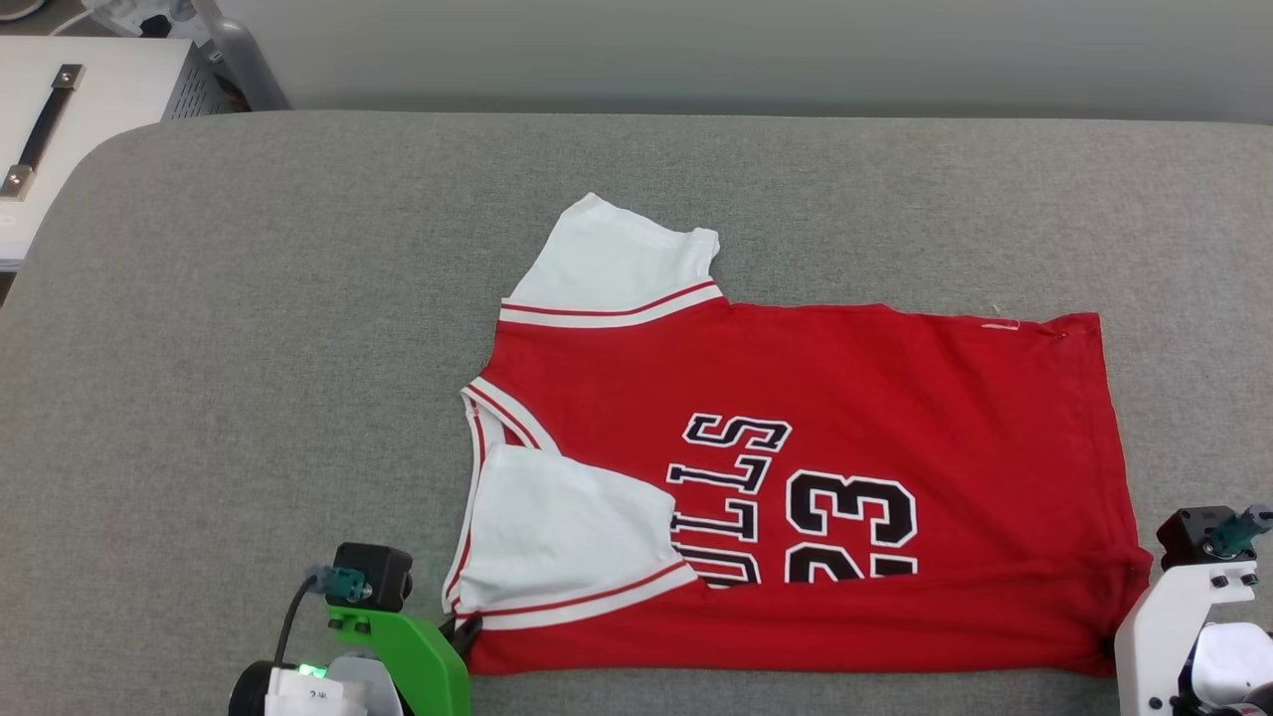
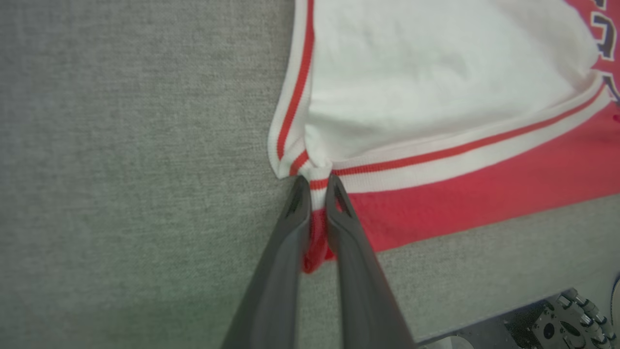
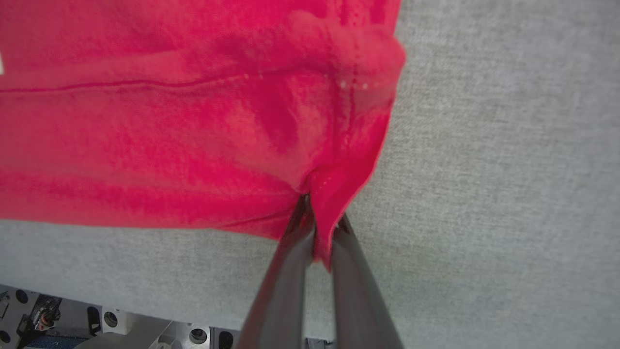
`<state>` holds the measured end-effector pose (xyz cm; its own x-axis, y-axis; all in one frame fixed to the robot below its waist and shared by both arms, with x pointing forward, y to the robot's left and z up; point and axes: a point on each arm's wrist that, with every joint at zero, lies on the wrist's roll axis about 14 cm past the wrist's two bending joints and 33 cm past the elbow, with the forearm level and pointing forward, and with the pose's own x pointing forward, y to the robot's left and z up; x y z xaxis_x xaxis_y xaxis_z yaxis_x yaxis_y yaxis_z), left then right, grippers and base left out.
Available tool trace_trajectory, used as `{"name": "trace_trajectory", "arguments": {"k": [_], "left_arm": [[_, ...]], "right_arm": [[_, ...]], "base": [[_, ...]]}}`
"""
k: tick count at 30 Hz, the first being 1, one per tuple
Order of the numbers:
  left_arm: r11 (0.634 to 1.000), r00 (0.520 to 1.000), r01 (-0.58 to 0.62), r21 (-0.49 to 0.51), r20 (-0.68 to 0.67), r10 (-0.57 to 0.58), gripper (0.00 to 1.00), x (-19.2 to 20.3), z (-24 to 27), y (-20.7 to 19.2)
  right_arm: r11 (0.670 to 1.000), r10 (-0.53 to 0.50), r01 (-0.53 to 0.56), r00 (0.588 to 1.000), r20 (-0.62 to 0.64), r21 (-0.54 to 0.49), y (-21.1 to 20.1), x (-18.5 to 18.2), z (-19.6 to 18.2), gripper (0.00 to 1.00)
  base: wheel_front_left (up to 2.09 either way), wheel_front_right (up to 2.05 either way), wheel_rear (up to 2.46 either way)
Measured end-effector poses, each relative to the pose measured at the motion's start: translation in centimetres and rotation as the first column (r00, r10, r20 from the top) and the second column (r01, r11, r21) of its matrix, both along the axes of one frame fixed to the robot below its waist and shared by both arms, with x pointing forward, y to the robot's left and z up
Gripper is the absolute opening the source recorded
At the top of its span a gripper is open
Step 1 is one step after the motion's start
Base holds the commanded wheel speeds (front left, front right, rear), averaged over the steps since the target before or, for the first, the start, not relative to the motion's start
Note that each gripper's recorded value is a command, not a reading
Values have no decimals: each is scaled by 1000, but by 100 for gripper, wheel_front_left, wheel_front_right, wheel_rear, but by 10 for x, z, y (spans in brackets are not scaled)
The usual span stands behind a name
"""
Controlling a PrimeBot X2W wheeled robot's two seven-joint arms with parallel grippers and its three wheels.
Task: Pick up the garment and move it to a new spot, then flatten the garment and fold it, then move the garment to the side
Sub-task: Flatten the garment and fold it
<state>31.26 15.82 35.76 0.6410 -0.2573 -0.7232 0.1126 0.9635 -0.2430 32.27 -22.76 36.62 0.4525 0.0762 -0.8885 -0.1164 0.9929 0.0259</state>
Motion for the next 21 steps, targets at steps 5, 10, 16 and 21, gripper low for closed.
{"name": "trace_trajectory", "arguments": {"k": [5,10,16,21], "left_arm": [[1000,1000,0,6,1,0,100,1,0,1],[1000,1000,4,6,20,-4,100,1,6,-1],[1000,990,-26,11,142,24,100,13,28,4],[999,951,-38,-16,307,41,100,29,63,3]], "right_arm": [[1000,1,-1,1000,19,3,1,1,0,79],[1000,3,-3,997,71,9,2,5,7,100],[998,-25,13,977,210,60,5,18,32,100],[994,-16,-33,906,423,108,18,40,77,100]], "base": [[0,0,0],[0,0,0],[0,0,0],[0,0,0]]}}
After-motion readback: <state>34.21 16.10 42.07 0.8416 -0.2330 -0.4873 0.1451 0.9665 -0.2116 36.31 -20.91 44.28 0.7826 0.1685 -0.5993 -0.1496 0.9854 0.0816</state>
